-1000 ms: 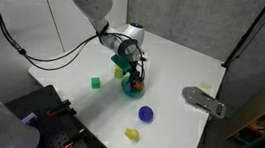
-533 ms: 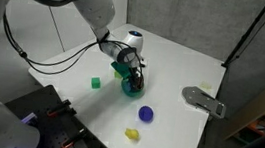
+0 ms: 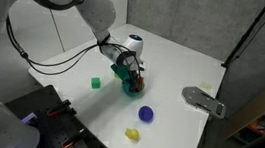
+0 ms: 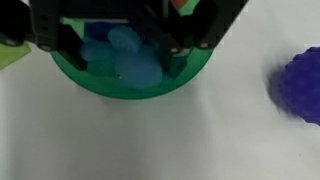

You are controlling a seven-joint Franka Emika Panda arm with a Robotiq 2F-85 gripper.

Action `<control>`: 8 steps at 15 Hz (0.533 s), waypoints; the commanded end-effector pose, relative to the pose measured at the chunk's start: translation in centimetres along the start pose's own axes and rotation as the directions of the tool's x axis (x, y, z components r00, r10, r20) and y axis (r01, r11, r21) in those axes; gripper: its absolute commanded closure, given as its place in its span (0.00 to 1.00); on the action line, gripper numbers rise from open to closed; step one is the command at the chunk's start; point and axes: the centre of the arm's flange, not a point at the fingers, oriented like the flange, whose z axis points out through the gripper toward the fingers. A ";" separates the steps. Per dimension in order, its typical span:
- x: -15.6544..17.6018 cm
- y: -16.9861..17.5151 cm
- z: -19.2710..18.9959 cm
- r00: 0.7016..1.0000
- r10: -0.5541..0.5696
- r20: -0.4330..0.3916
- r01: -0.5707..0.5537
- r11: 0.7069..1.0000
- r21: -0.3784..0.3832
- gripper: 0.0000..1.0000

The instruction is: Pick up the light blue toy from the green bowl and put it on the table

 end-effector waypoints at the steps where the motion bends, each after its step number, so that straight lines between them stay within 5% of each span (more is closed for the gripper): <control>1: 0.3 0.7 -1.2 0.999 0.034 0.000 -0.034 0.999 0.021 0.53; 8: -0.1 0.0 -6.2 0.999 0.035 -0.027 -0.034 0.998 0.048 0.81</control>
